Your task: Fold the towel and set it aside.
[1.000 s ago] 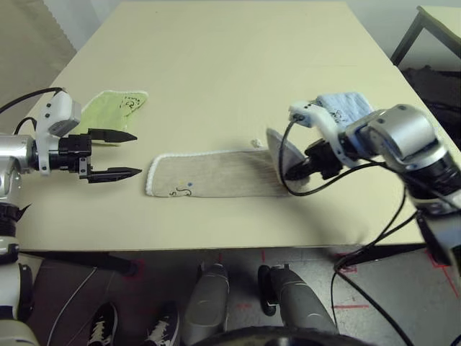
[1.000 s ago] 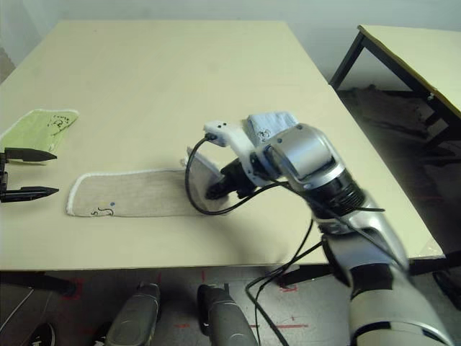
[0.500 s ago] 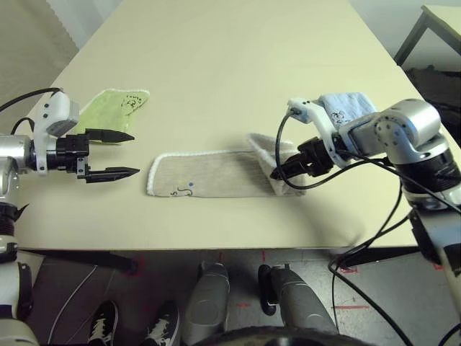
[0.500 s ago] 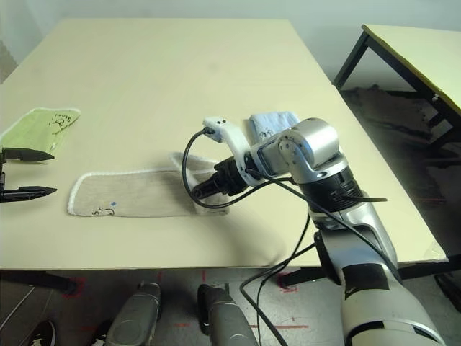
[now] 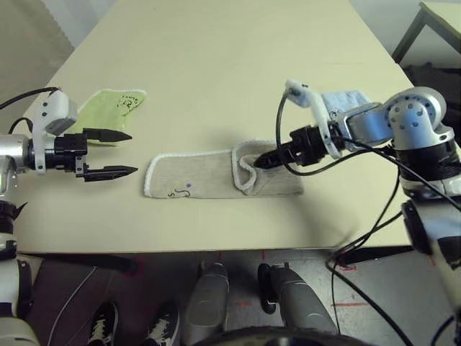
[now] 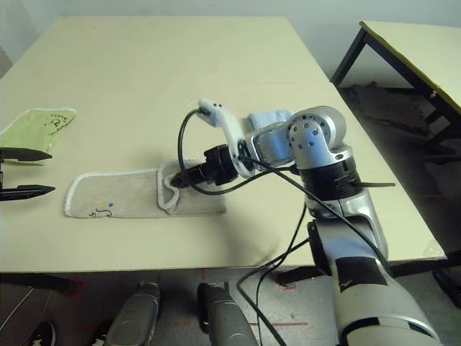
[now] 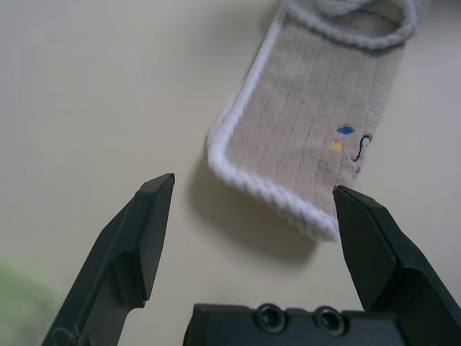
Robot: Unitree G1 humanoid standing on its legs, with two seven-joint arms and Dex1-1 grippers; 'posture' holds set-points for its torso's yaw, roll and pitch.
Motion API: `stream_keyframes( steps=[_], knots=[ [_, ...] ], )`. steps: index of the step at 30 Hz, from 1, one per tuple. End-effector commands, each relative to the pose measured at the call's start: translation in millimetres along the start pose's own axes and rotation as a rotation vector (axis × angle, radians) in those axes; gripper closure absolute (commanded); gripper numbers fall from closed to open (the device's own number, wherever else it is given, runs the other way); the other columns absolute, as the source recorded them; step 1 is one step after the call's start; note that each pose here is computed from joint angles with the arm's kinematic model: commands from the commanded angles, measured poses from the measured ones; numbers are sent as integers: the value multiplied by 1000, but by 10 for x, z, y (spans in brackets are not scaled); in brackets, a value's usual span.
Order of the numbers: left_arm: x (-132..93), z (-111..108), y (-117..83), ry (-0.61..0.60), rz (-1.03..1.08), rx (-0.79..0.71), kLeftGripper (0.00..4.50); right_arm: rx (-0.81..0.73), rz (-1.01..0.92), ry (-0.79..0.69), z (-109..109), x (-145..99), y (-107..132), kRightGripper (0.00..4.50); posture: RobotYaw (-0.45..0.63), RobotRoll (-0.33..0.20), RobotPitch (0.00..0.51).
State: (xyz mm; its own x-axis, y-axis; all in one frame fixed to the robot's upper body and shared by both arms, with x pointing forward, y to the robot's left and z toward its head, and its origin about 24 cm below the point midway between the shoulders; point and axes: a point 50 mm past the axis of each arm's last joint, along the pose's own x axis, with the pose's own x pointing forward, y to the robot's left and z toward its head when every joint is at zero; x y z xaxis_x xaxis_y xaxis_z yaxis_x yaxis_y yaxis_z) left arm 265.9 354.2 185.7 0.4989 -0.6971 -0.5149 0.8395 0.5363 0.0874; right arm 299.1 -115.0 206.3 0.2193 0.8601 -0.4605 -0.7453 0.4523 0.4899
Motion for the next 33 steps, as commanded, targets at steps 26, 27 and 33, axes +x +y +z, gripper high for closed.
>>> stream_keyframes(
  steps=[26, 27, 33],
  knots=[
    [611, -415, -191, 30, -87, -1120, 0, -953, 226, -165, -737, -669, -397, 36, 127, 0, 171],
    [621, -415, -187, 32, -89, -1103, 0, -911, 156, -179, -706, -639, -445, 36, 117, 0, 172],
    [377, -366, -37, 108, 35, -620, 0, -757, -242, -202, -592, -341, -512, 36, 108, 0, 177]
  ],
)
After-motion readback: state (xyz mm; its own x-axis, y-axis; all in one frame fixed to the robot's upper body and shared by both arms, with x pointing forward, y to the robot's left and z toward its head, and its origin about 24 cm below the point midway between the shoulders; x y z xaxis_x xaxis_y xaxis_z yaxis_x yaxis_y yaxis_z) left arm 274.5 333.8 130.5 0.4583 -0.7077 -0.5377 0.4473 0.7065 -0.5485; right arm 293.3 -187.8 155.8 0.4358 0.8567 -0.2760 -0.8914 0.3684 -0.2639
